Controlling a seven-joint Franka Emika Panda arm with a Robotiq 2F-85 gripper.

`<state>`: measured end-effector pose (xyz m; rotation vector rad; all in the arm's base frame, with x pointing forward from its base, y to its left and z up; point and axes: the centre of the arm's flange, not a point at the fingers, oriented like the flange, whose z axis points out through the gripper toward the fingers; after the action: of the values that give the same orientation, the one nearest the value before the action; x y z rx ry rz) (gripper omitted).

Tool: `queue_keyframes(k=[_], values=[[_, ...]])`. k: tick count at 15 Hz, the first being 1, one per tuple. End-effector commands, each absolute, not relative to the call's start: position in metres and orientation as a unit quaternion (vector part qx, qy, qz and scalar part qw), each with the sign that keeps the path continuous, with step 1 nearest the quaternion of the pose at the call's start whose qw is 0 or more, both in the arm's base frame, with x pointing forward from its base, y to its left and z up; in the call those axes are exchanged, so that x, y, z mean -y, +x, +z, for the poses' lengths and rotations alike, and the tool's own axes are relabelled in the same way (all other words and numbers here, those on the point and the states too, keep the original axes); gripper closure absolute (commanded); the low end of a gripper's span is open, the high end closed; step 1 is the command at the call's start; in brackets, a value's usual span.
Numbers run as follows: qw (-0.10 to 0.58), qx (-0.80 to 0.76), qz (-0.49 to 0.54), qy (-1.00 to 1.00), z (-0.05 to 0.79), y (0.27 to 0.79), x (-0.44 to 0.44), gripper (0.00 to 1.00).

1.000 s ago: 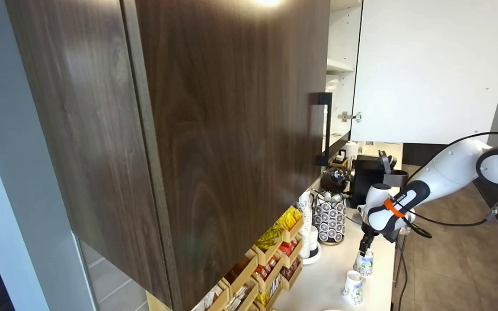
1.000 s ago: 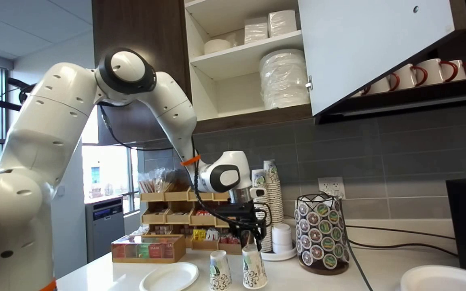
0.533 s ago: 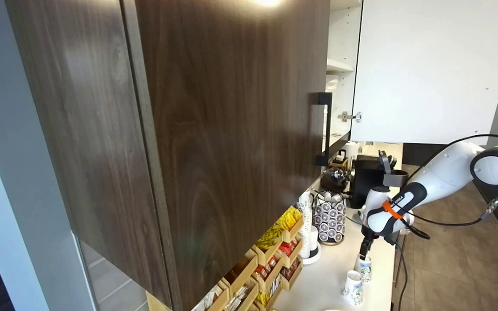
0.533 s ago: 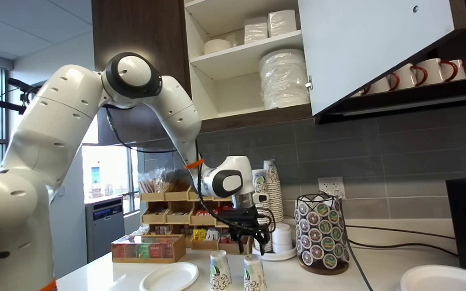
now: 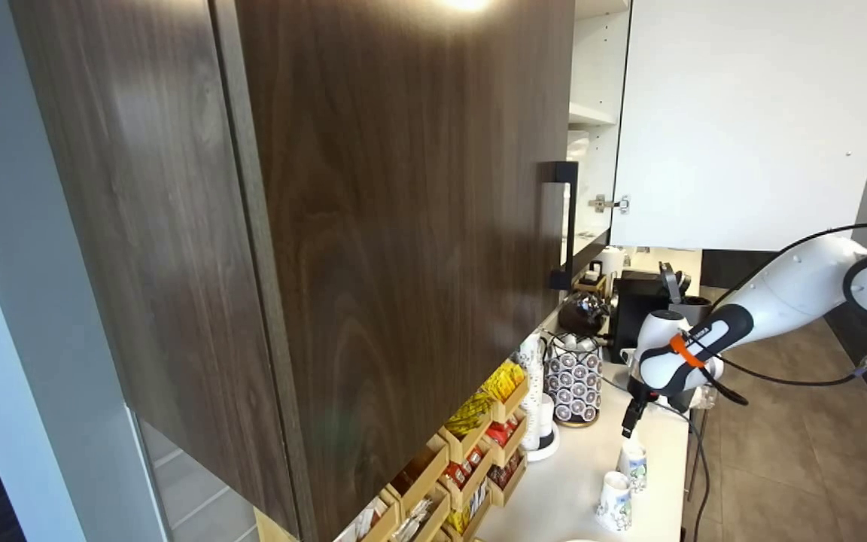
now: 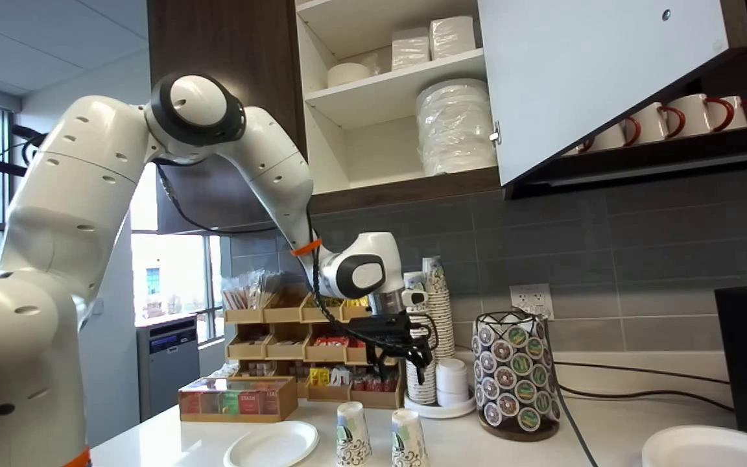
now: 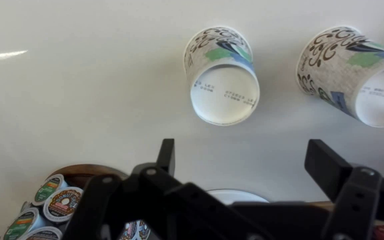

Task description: Unstack the two coffee cups on the counter

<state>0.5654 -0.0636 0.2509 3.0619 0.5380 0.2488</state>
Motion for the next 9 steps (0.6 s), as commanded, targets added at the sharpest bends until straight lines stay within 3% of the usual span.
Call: queue_keyframes(k=[1, 9], values=[[-0.014, -0.173, 0.064, 0.983, 0.292, 0.532, 0.049, 0.0], [-0.037, -0.176, 0.024, 0.983, 0.336, 0.49, 0.013, 0.0]])
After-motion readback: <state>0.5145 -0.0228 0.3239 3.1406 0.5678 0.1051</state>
